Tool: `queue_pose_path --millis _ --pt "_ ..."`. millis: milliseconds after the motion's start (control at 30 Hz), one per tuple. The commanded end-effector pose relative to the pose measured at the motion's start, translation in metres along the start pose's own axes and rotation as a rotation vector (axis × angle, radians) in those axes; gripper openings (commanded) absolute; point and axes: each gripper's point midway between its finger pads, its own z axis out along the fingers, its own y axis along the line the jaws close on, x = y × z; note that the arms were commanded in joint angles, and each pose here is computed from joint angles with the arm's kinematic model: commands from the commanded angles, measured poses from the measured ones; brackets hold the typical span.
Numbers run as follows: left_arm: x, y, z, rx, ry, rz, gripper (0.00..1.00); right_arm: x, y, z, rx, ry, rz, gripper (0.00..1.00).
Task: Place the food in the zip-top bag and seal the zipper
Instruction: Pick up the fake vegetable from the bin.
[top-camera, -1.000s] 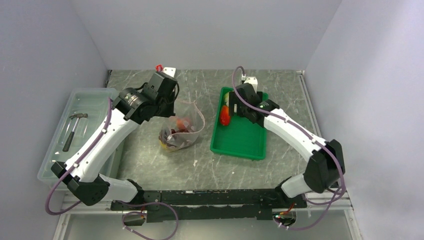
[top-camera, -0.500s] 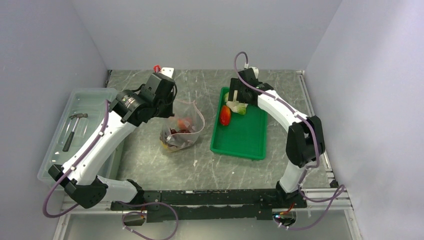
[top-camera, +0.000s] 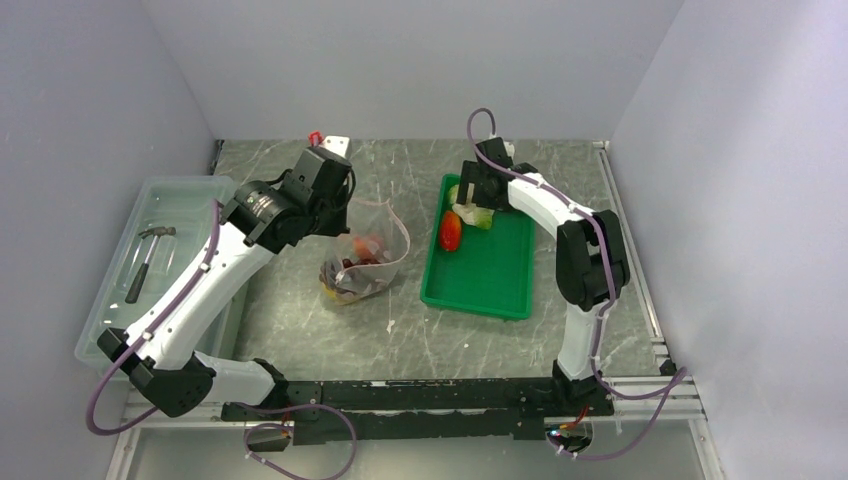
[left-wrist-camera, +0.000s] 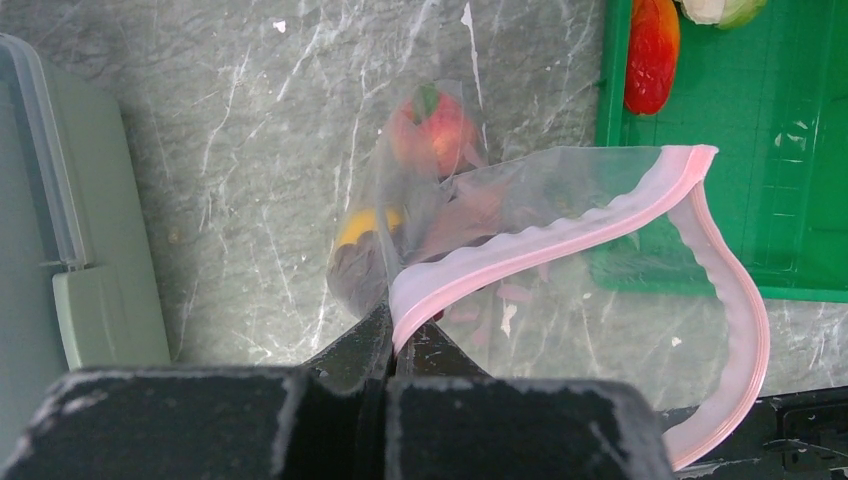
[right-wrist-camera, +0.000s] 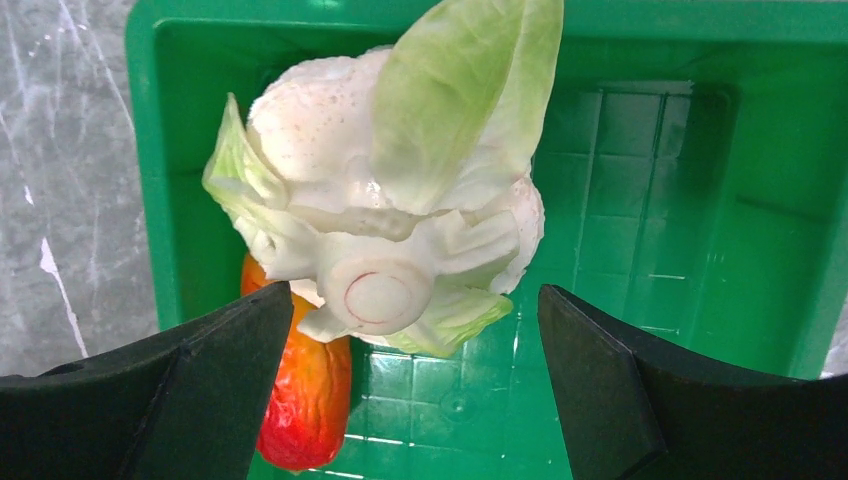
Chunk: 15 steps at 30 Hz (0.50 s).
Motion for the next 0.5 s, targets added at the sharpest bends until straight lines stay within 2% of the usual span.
queue_pose_path --millis 0,467 --pt "-0.013 -0.003 -0.005 0.022 -0.062 -0.032 0.0 -0.025 0.009 -0.004 -0.039 -0.066 0.038 0.94" --pt "-0.01 -0.005 0.0 0.029 -0.05 -0.033 0.0 -0.036 0.012 -0.013 -0.062 -0.103 0.034 0.73"
